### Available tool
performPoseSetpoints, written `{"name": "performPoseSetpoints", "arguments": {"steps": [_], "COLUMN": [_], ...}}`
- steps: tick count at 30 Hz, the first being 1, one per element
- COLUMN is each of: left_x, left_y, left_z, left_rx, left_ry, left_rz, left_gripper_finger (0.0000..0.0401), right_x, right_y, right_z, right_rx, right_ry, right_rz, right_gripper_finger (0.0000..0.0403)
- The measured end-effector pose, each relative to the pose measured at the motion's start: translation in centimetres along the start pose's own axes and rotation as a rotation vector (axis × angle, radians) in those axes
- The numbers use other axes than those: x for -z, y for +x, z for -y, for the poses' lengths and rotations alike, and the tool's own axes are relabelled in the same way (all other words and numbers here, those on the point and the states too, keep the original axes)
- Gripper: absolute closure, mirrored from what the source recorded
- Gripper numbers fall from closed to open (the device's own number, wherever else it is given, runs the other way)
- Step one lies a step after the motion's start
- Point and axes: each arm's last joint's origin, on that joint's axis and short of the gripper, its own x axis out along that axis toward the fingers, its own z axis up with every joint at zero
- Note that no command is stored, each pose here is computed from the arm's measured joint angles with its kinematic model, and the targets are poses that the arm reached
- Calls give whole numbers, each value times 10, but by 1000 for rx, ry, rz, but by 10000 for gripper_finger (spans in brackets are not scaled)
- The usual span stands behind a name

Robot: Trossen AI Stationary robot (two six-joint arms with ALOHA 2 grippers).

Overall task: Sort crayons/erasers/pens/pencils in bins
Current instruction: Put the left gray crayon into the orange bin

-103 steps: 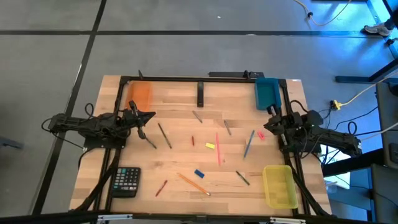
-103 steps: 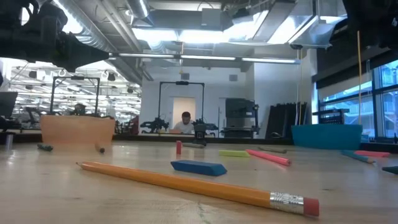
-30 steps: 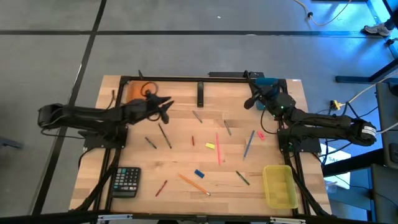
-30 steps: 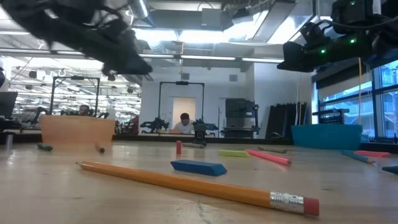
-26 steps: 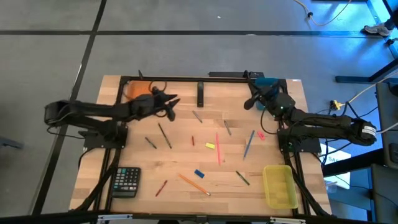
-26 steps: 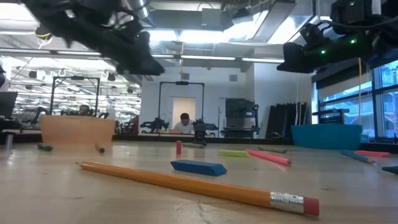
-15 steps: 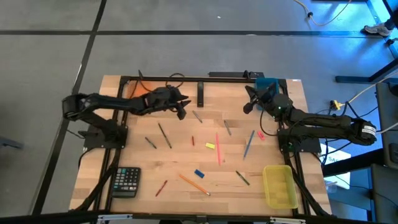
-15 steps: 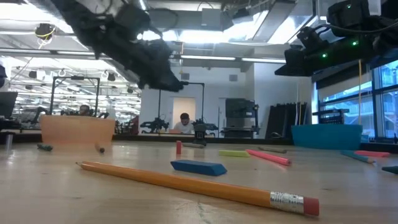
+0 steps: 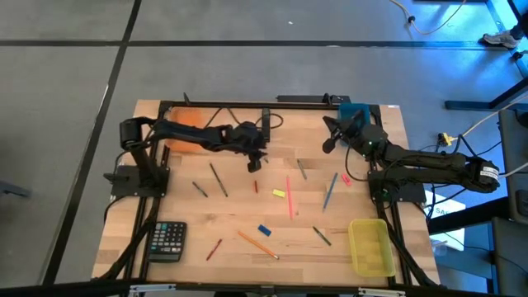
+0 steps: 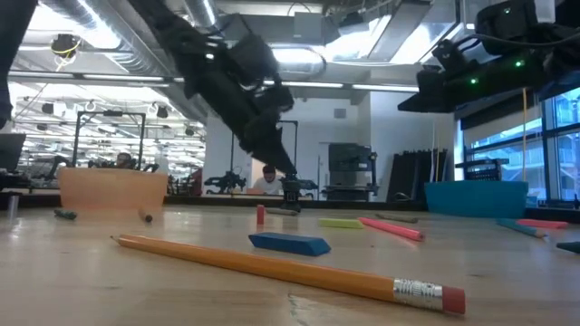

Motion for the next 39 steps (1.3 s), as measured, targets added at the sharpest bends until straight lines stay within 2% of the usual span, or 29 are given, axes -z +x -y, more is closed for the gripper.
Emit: {"name": "performPoseSetpoints", "arguments": {"steps": [3,5,9,11,15,19,24,29,32,34,39], "left_x": [-4,-10,-22,-27,-23,-30,-39,-43,-43,-41,-44], "left_y": [5,6,7,6,13,22,22,18,20,20,12], "left_z": [-4,-6,-7,-8,-10,-13,-13,-10,-11,-13,-25], "left_rx": [86,105,112,95,41,-34,-56,-40,22,10,58], "left_ry": [24,53,106,113,111,155,220,168,133,106,142], "left_rz": [-94,-121,-142,-154,-281,-307,-295,-306,-289,-295,-353], "left_gripper_finger": [289,289,289,289,289,289,289,289,289,289,272], "right_x": [0,0,0,1,1,1,2,1,1,1,0], "right_y": [0,0,0,0,0,0,0,0,0,0,0], "right_z": [-2,-2,-3,-4,-4,-4,-4,-3,-2,-1,0], "right_rx": [-52,-76,-113,-119,-120,-121,-122,-113,-67,-43,-22], "right_ry": [4,3,-1,-1,20,57,96,102,83,80,128], "right_rz": [4,6,9,5,-4,-5,-10,-6,-4,-4,-2], "right_gripper_finger": [373,364,317,283,219,180,168,167,167,167,167]}}
